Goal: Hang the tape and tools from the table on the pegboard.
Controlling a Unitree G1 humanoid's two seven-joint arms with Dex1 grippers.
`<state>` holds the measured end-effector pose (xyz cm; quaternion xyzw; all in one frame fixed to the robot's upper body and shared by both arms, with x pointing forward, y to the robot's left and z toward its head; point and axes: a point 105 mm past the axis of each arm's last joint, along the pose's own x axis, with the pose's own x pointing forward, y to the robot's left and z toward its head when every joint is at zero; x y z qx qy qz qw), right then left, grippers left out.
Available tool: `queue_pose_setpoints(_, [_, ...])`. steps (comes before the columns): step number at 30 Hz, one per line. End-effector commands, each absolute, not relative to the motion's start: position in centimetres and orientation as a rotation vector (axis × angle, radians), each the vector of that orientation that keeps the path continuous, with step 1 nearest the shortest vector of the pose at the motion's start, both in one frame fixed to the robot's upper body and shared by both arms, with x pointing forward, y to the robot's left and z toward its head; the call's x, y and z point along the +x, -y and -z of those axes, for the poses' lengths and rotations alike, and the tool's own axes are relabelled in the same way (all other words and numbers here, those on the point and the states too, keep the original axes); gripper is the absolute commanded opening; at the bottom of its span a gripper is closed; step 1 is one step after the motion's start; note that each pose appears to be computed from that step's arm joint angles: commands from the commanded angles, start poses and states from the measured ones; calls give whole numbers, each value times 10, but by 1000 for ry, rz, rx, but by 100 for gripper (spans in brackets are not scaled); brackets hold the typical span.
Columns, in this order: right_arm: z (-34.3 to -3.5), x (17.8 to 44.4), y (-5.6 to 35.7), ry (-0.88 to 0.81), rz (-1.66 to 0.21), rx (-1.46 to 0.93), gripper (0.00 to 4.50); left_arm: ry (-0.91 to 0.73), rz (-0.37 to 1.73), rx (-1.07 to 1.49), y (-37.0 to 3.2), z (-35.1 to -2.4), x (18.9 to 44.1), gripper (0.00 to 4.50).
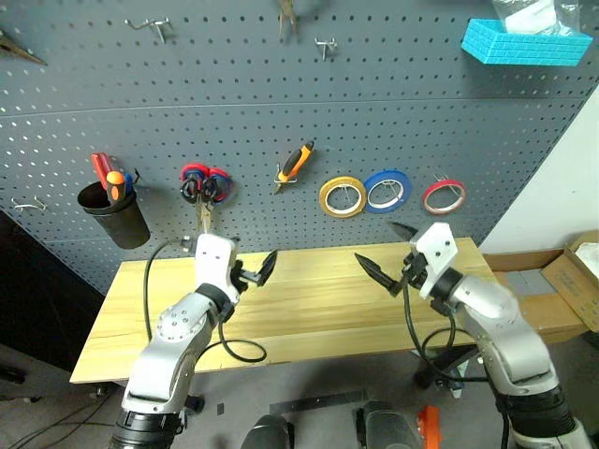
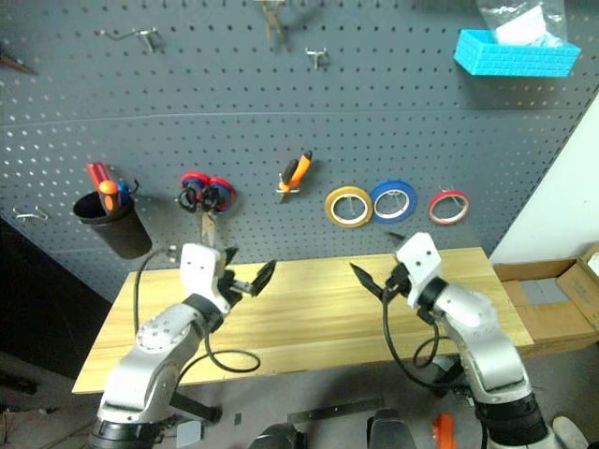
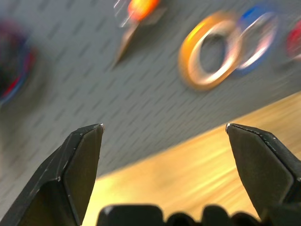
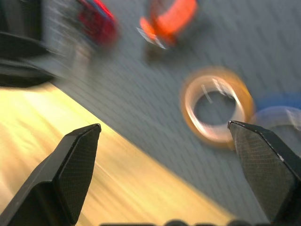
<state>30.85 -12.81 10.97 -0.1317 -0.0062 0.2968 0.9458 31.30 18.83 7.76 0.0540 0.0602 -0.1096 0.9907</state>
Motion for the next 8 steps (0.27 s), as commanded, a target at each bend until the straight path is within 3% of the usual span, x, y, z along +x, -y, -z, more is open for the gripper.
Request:
queue_pose_setpoints(1, [-87, 311, 154, 7, -469, -285, 450, -145, 27, 126, -230, -53, 308, 448])
queue_pose_setpoints(4, [-54, 309, 170, -66, -403, -282, 450, -205, -98, 156, -256, -21, 293, 448])
queue_pose_setpoints(8, [-35, 308, 180, -98, -374, -290, 450, -213, -180, 143, -268, -10, 283, 448])
